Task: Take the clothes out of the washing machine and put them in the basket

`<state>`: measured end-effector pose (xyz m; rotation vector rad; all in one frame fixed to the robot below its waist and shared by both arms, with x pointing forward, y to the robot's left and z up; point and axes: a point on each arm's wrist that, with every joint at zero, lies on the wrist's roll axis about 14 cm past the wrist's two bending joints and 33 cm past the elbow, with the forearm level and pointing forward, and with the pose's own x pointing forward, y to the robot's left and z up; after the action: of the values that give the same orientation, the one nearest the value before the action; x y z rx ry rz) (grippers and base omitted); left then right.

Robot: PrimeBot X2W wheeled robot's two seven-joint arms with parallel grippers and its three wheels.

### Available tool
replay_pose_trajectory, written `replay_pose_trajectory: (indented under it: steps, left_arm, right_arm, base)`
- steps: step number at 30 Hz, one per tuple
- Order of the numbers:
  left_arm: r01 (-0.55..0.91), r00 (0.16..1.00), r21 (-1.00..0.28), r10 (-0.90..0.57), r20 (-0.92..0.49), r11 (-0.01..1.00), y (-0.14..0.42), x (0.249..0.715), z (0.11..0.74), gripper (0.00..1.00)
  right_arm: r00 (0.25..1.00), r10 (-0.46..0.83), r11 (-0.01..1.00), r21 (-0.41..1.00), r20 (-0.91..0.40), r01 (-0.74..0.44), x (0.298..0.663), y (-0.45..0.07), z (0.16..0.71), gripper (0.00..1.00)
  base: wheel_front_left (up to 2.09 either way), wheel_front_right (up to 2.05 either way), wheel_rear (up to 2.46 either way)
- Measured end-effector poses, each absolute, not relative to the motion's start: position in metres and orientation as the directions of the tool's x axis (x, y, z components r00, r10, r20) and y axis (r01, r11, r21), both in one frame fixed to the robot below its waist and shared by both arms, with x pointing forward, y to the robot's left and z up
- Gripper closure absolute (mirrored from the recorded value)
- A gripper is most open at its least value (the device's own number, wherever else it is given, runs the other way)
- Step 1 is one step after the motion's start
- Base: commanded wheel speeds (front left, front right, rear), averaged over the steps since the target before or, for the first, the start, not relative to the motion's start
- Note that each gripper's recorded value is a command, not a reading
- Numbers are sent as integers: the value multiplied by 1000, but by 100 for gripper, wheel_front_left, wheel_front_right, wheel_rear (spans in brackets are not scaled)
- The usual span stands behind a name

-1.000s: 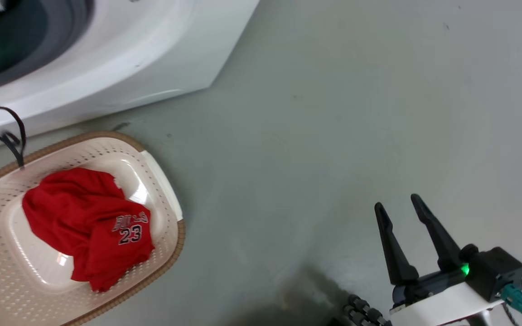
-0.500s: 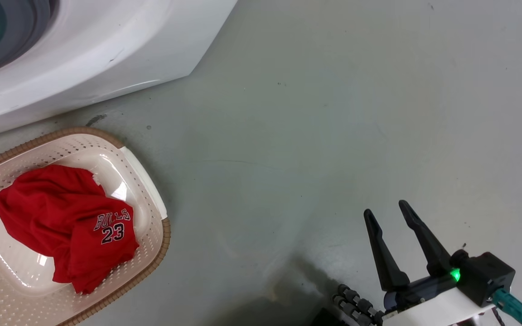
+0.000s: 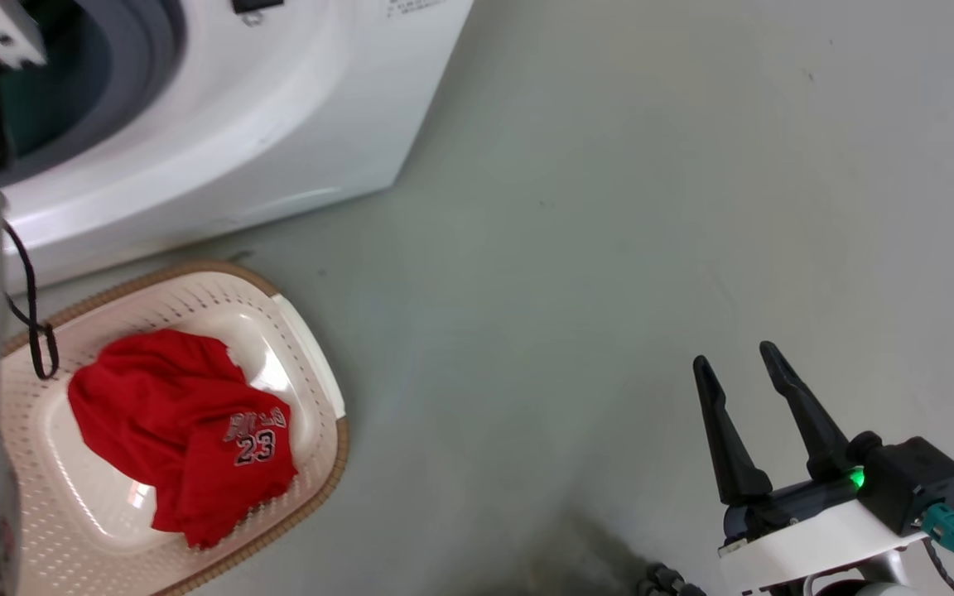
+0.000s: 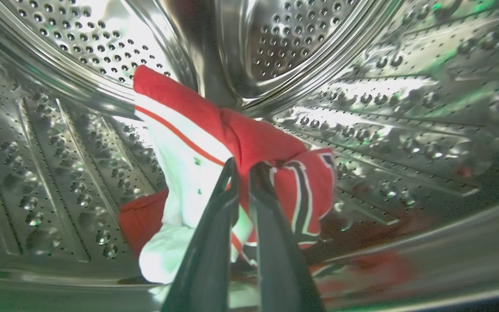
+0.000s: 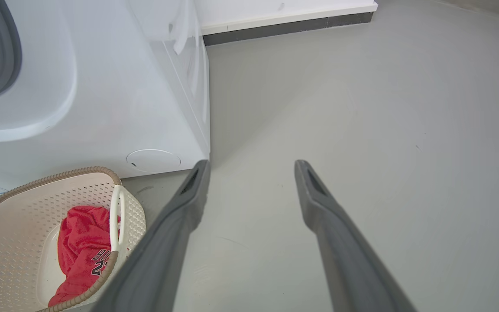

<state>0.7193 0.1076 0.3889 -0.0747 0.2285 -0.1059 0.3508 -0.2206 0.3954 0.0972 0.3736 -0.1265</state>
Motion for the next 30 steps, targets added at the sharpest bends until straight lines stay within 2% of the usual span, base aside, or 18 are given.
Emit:
replay_pose_trajectory:
  steps: [13, 30]
  left_arm:
    - [130, 990, -83, -134, -41, 988, 120, 646, 460, 100]
    - [128, 985, -32, -123, 120, 991, 151, 515, 531, 100]
  right_arm:
    - [969, -83, 989, 99, -233, 108, 359, -220, 439, 0]
    - [994, -47, 989, 139, -97, 60, 327, -208, 487, 0]
  base:
    - [0, 0, 0]
    - [0, 0, 0]
